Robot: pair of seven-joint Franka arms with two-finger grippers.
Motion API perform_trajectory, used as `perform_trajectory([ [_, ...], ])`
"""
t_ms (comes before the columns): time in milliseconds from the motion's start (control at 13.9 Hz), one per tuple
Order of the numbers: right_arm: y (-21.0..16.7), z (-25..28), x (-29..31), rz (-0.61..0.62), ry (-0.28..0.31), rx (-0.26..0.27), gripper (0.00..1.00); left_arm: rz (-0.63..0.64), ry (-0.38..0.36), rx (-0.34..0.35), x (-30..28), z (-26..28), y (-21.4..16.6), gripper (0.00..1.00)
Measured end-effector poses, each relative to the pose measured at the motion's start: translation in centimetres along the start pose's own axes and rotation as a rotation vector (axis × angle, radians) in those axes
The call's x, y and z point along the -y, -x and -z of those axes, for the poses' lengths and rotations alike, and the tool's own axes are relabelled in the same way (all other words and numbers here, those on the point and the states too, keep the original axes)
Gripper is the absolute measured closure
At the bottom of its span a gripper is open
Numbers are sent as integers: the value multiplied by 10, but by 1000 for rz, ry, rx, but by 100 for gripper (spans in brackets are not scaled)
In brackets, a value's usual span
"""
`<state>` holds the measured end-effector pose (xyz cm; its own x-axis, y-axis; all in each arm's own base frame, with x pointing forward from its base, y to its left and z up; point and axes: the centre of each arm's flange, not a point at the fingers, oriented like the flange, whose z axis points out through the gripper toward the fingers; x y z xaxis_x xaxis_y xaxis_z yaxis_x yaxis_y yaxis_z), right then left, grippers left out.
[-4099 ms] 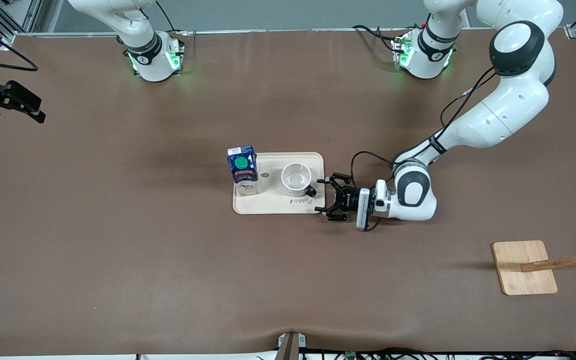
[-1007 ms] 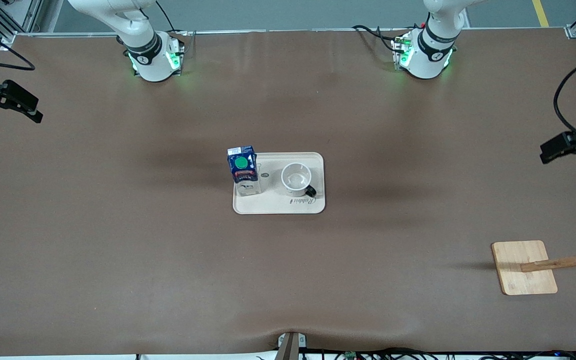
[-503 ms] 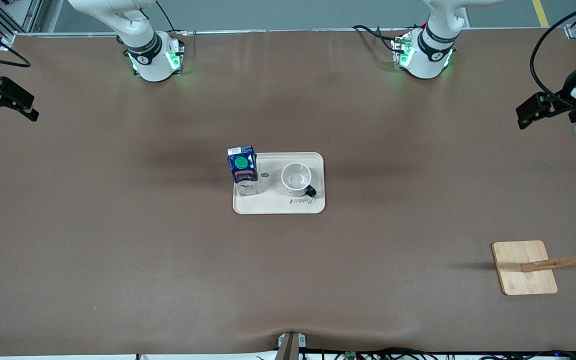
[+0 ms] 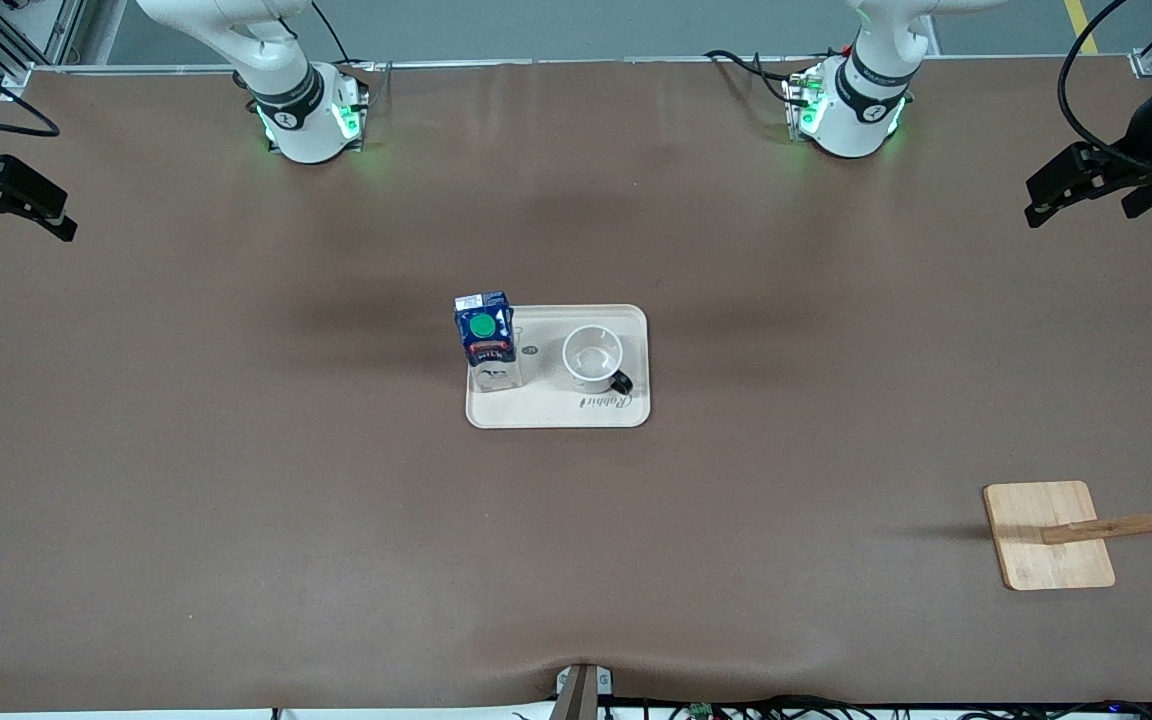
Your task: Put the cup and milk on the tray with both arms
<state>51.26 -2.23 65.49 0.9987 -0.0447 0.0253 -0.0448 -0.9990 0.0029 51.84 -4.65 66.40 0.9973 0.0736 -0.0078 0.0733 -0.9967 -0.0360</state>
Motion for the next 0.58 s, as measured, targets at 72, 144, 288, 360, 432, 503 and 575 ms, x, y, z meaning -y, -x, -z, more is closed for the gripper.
perform_trajectory([
  [72, 0, 0, 0, 0, 0, 1, 0, 2, 2, 0, 1, -1, -1, 0],
  [144, 0, -1, 0, 0, 0, 1, 0, 5, 3, 2, 2, -2, -1, 0],
  [288, 0, -1, 0, 0, 0, 1, 0, 10, 4, 7, 5, -5, -3, 0],
  [360, 0, -1, 0, 0, 0, 2, 0, 12, 3, 10, 6, -6, -4, 0],
  [432, 0, -1, 0, 0, 0, 2, 0, 14, 3, 12, 7, -7, -5, 0],
  [503, 0, -1, 0, 0, 0, 3, 0, 16, 3, 12, 8, -7, -5, 0],
  [575, 0, -1, 0, 0, 0, 4, 0, 20, 3, 13, 10, -8, -6, 0],
])
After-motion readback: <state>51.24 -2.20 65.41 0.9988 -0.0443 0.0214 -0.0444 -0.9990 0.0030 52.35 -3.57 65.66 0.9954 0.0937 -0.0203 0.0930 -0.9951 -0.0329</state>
